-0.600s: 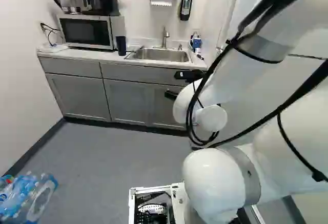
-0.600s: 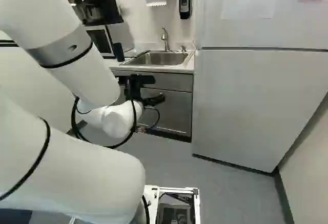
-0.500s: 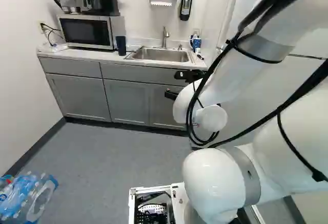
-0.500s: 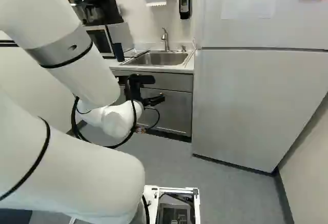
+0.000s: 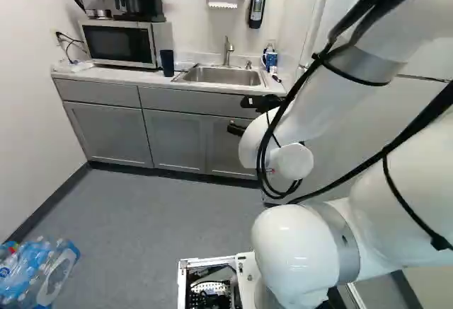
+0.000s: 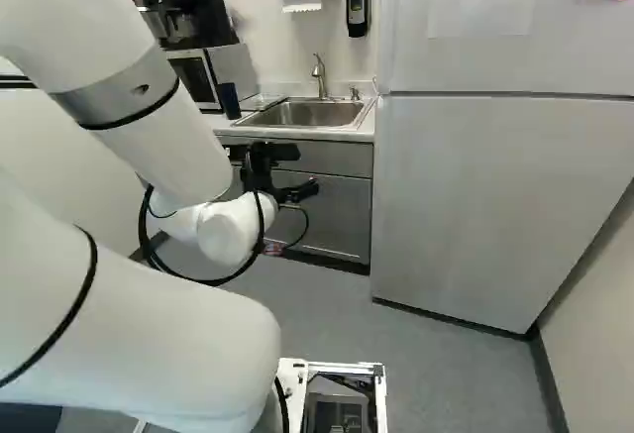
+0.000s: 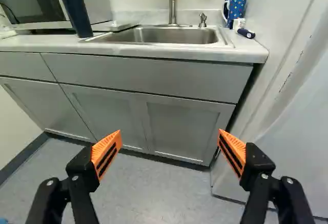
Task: Rinse the cup and place it in the tray
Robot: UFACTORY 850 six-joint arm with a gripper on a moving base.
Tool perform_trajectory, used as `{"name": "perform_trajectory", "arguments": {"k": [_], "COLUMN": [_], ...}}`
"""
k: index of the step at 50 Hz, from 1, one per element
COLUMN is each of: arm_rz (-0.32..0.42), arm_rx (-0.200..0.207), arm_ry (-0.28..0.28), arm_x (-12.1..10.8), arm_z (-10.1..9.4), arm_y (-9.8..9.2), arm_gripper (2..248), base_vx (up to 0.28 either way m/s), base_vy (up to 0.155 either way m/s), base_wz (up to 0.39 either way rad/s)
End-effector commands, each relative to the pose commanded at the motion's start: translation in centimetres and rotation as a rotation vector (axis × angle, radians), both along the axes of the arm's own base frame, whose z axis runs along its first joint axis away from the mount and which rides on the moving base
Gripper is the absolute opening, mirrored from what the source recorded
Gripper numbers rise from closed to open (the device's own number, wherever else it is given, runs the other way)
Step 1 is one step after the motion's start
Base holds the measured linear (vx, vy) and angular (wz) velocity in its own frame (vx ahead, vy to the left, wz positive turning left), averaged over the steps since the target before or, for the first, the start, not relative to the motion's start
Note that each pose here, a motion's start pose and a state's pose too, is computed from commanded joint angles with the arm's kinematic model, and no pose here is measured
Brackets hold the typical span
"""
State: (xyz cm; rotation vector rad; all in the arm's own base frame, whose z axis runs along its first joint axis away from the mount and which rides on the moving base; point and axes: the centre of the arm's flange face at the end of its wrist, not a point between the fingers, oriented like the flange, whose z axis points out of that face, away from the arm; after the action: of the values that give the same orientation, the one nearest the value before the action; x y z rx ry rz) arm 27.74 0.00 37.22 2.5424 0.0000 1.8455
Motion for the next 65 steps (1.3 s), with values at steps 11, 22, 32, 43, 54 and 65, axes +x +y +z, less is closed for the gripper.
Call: {"name": "perform_trajectory", "arguments": {"k": [11, 22, 32, 43, 54, 65], "arm_rz": [-0.003, -0.005, -0.005, -0.005, -0.005, -0.005], "arm_rx": [0.0, 0.0, 0.0, 0.0, 0.0, 0.0], "arm_ry": [-0.026, -0.052, -0.077, -0.105, -0.132, -0.159], "arm_x": [1.3, 2.7, 3.5, 4.3, 5.1, 5.8], "arm_z": [1.1, 2.3, 3.3, 4.4, 5.5, 6.7], "arm_y": [-0.1, -0.1, -0.2, -0.2, -0.2, -0.2], "arm_gripper": [247, 247, 247, 247, 247, 247], "base_vx": [0.0, 0.0, 0.0, 0.0, 0.0, 0.0], "base_vy": [0.0, 0.0, 0.0, 0.0, 0.0, 0.0], "base_wz": [0.0, 0.0, 0.0, 0.0, 0.0, 0.0]}}
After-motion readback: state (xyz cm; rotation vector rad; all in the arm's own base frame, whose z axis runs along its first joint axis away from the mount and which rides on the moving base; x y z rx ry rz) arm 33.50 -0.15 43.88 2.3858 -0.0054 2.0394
